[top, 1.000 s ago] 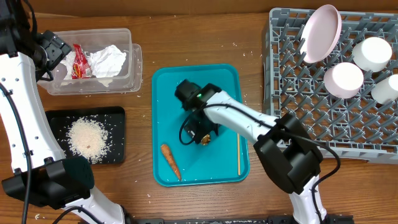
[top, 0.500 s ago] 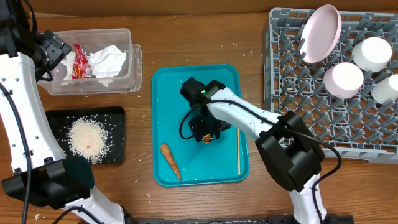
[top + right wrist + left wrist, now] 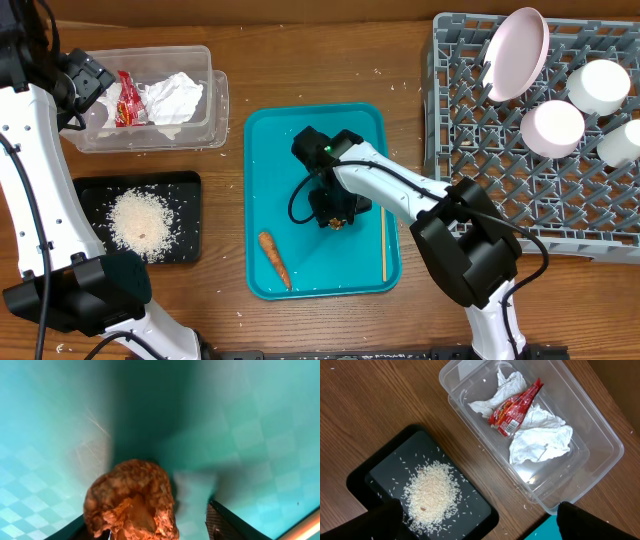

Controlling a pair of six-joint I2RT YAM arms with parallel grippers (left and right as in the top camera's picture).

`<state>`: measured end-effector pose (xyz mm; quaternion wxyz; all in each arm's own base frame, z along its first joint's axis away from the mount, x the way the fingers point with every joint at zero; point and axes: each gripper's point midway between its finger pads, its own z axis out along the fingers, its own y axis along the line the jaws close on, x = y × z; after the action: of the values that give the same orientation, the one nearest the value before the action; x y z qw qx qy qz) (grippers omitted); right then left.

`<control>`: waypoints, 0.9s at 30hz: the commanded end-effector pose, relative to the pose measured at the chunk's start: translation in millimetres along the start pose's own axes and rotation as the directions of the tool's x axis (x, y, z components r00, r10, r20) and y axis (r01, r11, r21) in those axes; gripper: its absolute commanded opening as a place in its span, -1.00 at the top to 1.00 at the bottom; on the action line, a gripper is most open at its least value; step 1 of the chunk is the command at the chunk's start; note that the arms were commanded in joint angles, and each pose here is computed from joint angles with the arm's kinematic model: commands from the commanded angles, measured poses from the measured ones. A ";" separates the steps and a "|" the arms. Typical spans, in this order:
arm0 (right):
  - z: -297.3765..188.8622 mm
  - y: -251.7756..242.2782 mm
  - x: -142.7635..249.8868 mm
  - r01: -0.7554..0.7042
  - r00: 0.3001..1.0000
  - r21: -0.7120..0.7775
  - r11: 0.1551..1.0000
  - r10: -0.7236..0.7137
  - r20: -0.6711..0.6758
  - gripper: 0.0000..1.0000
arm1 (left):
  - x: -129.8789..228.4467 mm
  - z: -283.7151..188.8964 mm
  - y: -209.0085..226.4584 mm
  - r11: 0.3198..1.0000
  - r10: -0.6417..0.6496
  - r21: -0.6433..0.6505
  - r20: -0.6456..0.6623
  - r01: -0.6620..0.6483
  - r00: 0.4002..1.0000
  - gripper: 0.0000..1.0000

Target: Sort waste into correct bins and load items into the dishwasher

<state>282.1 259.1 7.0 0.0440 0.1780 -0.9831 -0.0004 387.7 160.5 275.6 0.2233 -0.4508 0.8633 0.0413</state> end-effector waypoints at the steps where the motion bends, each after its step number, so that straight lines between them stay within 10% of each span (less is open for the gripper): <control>1: -1.7 -4.4 -4.3 -0.055 0.998 0.048 0.997 0.055 -0.003 -0.19 | 0.1 0.6 -0.9 1.000 -0.003 -0.009 0.005 0.003 1.000 -1.00; 9: -33.0 -3.4 -17.5 -0.084 0.996 0.060 0.995 0.082 0.036 0.09 | 0.1 0.6 -0.9 1.000 -0.003 -0.009 0.005 0.003 1.000 -1.00; 27: -5.1 0.7 -1.2 -0.157 0.987 -0.006 0.988 0.156 -0.038 -0.25 | 0.1 0.6 -0.9 1.000 -0.003 -0.009 0.005 0.003 1.000 -1.00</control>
<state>291.3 261.7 16.8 0.0465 0.1270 -0.9908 0.0081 387.7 160.5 275.6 0.2233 -0.4508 0.8633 0.0413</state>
